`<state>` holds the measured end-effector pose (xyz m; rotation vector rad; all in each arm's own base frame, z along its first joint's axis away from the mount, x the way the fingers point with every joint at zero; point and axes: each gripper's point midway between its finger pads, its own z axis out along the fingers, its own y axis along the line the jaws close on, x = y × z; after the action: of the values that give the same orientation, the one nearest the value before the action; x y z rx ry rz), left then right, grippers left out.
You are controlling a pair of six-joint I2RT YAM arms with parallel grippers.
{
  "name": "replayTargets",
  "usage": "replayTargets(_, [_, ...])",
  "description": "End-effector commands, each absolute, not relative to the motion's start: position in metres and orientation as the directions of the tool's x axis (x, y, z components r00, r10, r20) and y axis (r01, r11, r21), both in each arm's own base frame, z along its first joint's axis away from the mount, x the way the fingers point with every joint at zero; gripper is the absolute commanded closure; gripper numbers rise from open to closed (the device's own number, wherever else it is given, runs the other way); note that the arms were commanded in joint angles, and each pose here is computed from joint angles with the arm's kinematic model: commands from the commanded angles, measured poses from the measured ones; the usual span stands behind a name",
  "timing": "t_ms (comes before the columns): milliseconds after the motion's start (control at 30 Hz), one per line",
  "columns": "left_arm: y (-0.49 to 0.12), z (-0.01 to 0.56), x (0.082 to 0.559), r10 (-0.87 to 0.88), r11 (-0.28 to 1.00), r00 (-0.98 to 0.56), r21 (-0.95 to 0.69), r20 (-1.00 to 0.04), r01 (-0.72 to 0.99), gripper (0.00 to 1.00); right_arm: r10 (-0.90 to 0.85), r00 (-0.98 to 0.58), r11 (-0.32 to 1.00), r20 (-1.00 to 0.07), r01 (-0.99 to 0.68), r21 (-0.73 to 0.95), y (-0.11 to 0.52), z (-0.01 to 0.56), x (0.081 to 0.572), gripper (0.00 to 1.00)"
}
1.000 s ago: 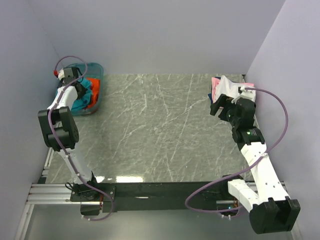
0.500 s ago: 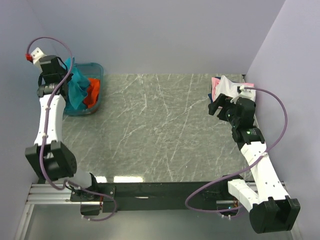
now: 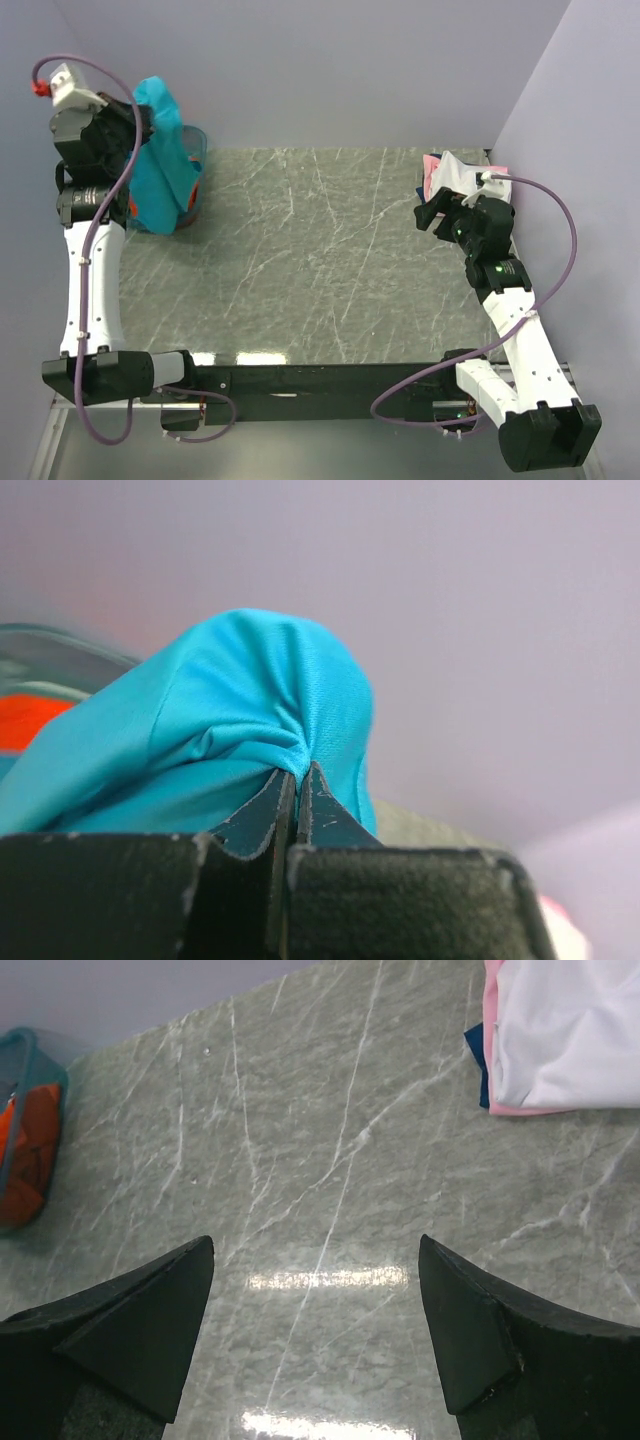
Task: Fold and stack the t-shirts
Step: Grab the tshirt from the pile, then move the tshirt to the center of the board
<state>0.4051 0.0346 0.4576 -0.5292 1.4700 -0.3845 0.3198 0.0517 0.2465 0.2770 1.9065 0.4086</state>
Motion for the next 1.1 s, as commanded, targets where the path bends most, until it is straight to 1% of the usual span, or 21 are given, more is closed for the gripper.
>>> replayTargets(0, [-0.033,0.52,0.391,-0.537,0.825,0.056,-0.509,-0.842,0.245,1.0,0.397,-0.332,0.902,-0.855,-0.028,0.43,0.055,0.257,0.321,0.11])
replayTargets(67, [-0.053,0.538,0.383,-0.534,0.811,0.057,-0.492,-0.844,0.317,1.0,0.397,-0.336,0.901,-0.854,-0.033,0.432,0.056,0.258,0.32,0.12])
replayTargets(100, [-0.072,0.554,0.374,-0.535,0.793,0.061,-0.476,-0.843,0.38,1.0,0.399,-0.34,0.9,-0.852,-0.032,0.435,0.056,0.258,0.318,0.11])
replayTargets(133, [-0.076,0.562,0.37,-0.538,0.786,0.072,-0.469,-0.84,0.403,1.0,0.401,-0.341,0.899,-0.85,-0.031,0.436,0.056,0.257,0.318,0.12])
replayTargets(200, [-0.106,0.581,0.355,-0.571,0.723,0.057,-0.468,-0.819,0.508,1.0,0.4,-0.34,0.901,-0.851,-0.027,0.434,0.055,0.256,0.315,0.11])
replayTargets(233, [-0.113,0.585,0.352,-0.588,0.698,0.046,-0.478,-0.808,0.534,1.0,0.4,-0.34,0.901,-0.851,-0.025,0.433,0.055,0.256,0.314,0.12])
replayTargets(300, [-0.136,0.591,0.341,-0.635,0.609,-0.019,-0.515,-0.772,0.603,1.0,0.404,-0.341,0.9,-0.849,-0.017,0.435,0.054,0.255,0.311,0.11])
replayTargets(367, [-0.152,0.589,0.334,-0.667,0.539,-0.082,-0.555,-0.741,0.634,1.0,0.407,-0.346,0.899,-0.846,-0.012,0.437,0.053,0.253,0.309,0.11])
replayTargets(433, [-0.167,0.571,0.334,-0.67,0.501,-0.137,-0.58,-0.73,0.642,1.0,0.414,-0.355,0.896,-0.838,-0.004,0.445,0.054,0.25,0.306,0.11])
replayTargets(467, [-0.17,0.557,0.34,-0.678,0.492,-0.175,-0.618,-0.714,0.613,0.97,0.416,-0.359,0.895,-0.836,-0.001,0.446,0.054,0.249,0.305,0.11])
replayTargets(500, [-0.172,0.53,0.353,-0.673,0.5,-0.226,-0.659,-0.704,0.562,0.9,0.415,-0.368,0.895,-0.832,0.004,0.445,0.054,0.246,0.303,0.11])
replayTargets(533, [-0.173,0.501,0.363,-0.664,0.518,-0.286,-0.701,-0.691,0.49,0.71,0.413,-0.372,0.896,-0.831,0.004,0.444,0.054,0.246,0.301,0.11])
replayTargets(567, [-0.171,0.47,0.376,-0.658,0.547,-0.333,-0.732,-0.676,0.406,0.64,0.412,-0.375,0.896,-0.83,0.004,0.443,0.054,0.245,0.301,0.11])
replayTargets(600, [-0.167,0.433,0.392,-0.659,0.58,-0.382,-0.761,-0.648,0.291,0.48,0.41,-0.38,0.897,-0.829,0.007,0.441,0.053,0.244,0.299,0.11])
replayTargets(633, [-0.162,0.402,0.4,-0.66,0.607,-0.417,-0.771,-0.625,0.194,0.4,0.408,-0.383,0.899,-0.829,0.01,0.439,0.053,0.243,0.298,0.12])
replayTargets(667, [-0.153,0.351,0.404,-0.65,0.656,-0.47,-0.753,-0.597,0.049,0.35,0.403,-0.384,0.901,-0.83,0.011,0.433,0.052,0.243,0.297,0.11])
replayTargets(733, [-0.15,0.306,0.409,-0.595,0.721,-0.518,-0.693,-0.615,-0.006,0.26,0.395,-0.391,0.906,-0.831,0.017,0.423,0.051,0.24,0.295,0.11])
replayTargets(800, [-0.142,0.263,0.402,-0.57,0.763,-0.57,-0.639,-0.592,-0.098,0.24,0.379,-0.409,0.914,-0.83,0.027,0.404,0.049,0.233,0.293,0.11])
replayTargets(867, [-0.137,0.239,0.391,-0.54,0.792,-0.599,-0.597,-0.591,-0.126,0.24,0.366,-0.427,0.92,-0.827,0.033,0.39,0.048,0.225,0.292,0.11])
replayTargets(967, [-0.134,0.233,0.377,-0.503,0.822,-0.594,-0.56,-0.628,-0.104,0.26,0.358,-0.475,0.922,-0.804,0.043,0.386,0.049,0.205,0.29,0.11])
replayTargets(1067, [-0.135,0.213,0.358,-0.48,0.833,-0.63,-0.543,-0.61,-0.108,0.27,0.361,-0.518,0.915,-0.776,0.039,0.4,0.055,0.187,0.288,0.11])
